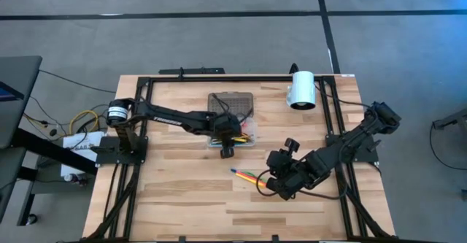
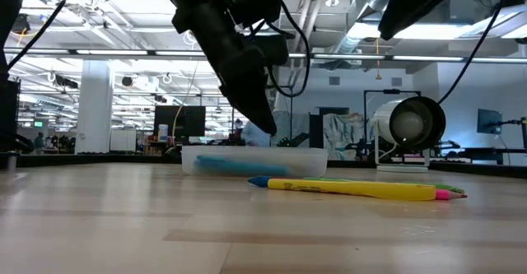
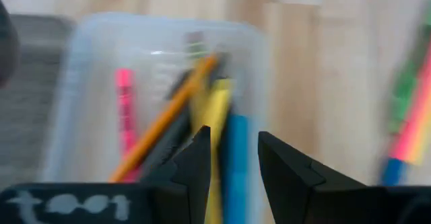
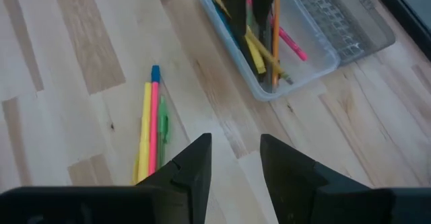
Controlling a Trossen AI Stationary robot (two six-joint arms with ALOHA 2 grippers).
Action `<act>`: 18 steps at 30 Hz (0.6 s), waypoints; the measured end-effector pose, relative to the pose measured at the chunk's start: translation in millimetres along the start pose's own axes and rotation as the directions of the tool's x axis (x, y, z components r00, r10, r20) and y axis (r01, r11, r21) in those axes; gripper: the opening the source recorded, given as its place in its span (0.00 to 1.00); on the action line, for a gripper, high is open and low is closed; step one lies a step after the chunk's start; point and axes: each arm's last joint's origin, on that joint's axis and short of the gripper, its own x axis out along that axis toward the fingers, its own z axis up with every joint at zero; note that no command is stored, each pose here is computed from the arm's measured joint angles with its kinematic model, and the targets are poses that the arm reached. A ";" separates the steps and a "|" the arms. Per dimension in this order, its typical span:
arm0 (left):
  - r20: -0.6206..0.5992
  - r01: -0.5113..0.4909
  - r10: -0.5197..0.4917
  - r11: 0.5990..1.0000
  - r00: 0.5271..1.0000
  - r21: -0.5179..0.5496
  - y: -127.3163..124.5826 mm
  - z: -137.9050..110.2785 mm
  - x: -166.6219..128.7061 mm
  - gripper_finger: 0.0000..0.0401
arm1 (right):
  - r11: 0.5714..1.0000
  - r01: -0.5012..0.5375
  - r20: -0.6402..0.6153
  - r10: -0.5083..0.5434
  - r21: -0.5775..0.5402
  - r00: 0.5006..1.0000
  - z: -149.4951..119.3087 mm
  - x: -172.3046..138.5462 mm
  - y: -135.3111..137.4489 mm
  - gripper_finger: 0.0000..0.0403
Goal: Pick & place school supplies into a supply box
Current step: Put the green pen into the supply box
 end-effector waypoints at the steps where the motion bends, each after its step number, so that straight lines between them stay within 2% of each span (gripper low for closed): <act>1: 0.001 0.031 -0.031 0.999 1.000 0.015 -2.7 0.4 -0.9 0.28 | 1.000 -0.003 0.002 0.003 -0.001 1.000 0.2 0.6 0.9 0.30; 6: 0.004 0.116 -0.118 0.987 0.993 0.111 -19.4 2.0 -14.8 0.28 | 0.999 -0.035 0.030 0.034 0.020 0.999 3.4 0.5 4.3 0.30; 12: 0.017 0.093 -0.098 0.979 0.995 0.181 -32.8 3.7 -45.2 0.28 | 0.998 -0.064 0.059 0.062 0.029 0.996 7.0 0.4 7.4 0.30; 18: -0.037 0.109 -0.103 0.977 0.994 0.184 -39.2 -3.1 -75.1 0.28 | 0.989 -0.136 0.106 0.129 0.060 0.986 0.8 12.7 15.3 0.30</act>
